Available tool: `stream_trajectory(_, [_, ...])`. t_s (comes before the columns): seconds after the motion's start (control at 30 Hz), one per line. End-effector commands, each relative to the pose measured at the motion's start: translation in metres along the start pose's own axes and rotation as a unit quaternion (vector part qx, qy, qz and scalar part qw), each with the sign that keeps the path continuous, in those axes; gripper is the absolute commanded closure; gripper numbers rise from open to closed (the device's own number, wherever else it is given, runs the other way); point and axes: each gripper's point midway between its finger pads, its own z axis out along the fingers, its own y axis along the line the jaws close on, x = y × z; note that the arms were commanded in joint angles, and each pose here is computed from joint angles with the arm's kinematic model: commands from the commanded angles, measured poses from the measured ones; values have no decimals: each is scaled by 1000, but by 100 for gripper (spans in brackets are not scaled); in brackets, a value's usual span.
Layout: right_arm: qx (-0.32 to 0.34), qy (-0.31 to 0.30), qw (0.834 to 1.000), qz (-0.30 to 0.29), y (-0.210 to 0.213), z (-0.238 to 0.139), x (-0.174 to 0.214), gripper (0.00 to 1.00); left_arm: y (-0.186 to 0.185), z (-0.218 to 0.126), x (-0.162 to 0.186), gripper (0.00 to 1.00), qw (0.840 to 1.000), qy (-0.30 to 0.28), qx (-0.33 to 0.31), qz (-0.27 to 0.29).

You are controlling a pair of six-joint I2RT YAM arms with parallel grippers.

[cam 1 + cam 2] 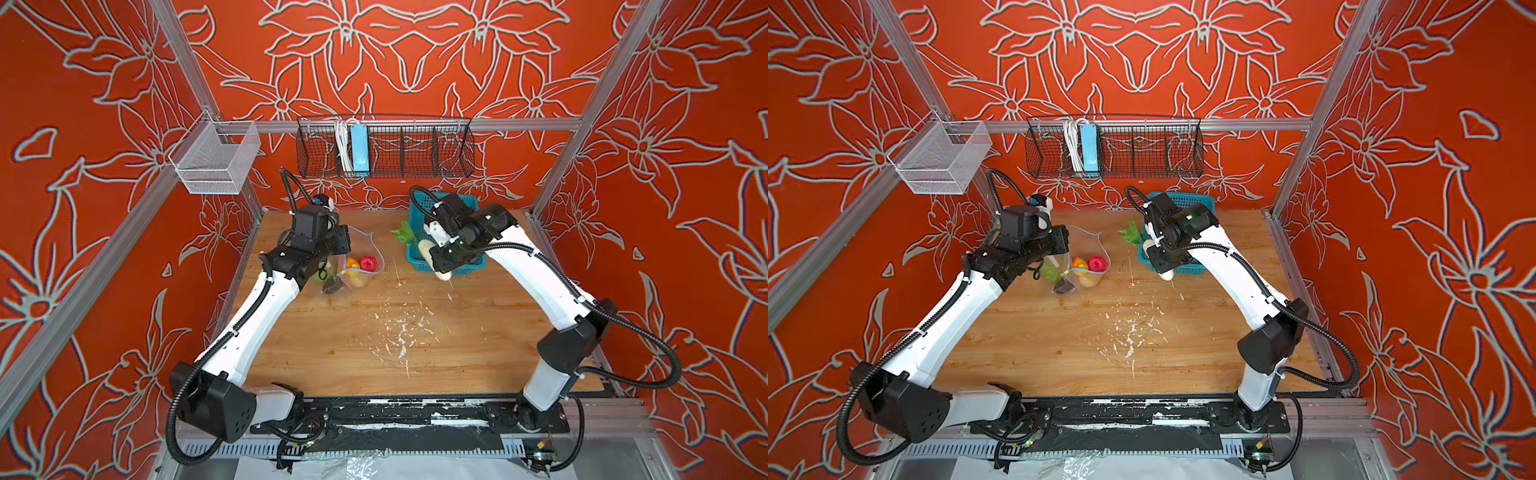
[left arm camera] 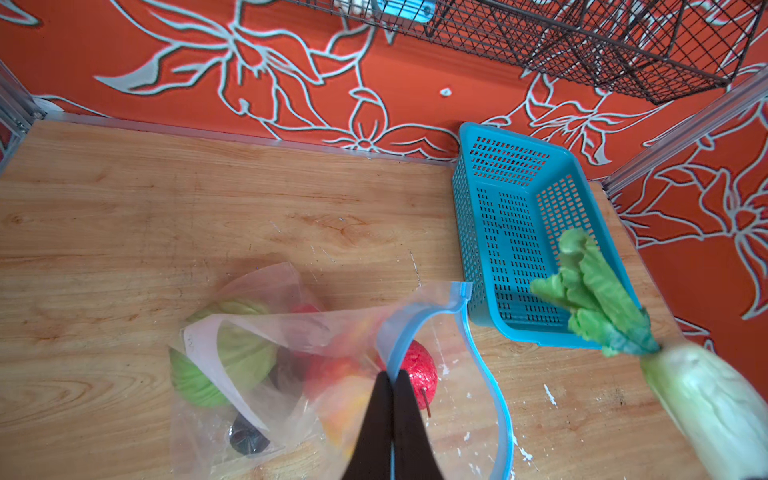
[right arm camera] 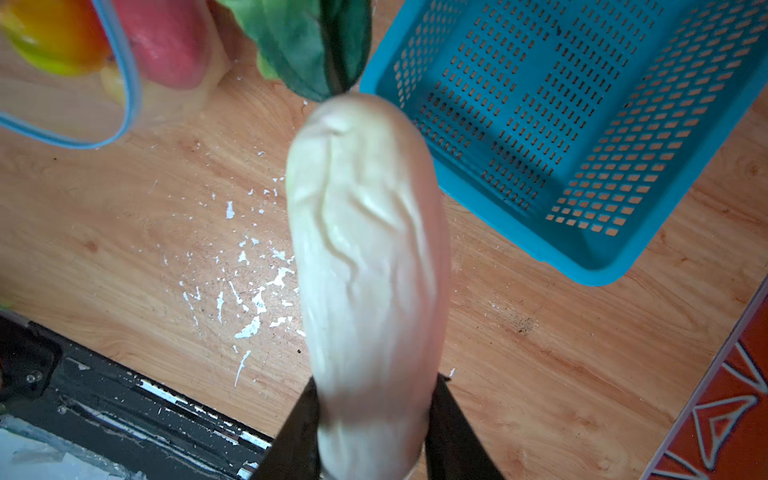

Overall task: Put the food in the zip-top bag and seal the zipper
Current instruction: 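Carry the radish with the right gripper over the bag held by the left gripper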

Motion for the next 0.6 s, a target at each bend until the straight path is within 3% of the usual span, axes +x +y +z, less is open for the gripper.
stream_trajectory(0.0, [2, -5, 1000, 0, 7, -20, 8, 98, -6, -1, -1, 100, 1000, -7, 5, 9])
stream_trajectory(0.57, [-33, 2, 999, -21, 55, -23, 28, 99, -26, 3, 8, 100, 999, 4, 29, 35])
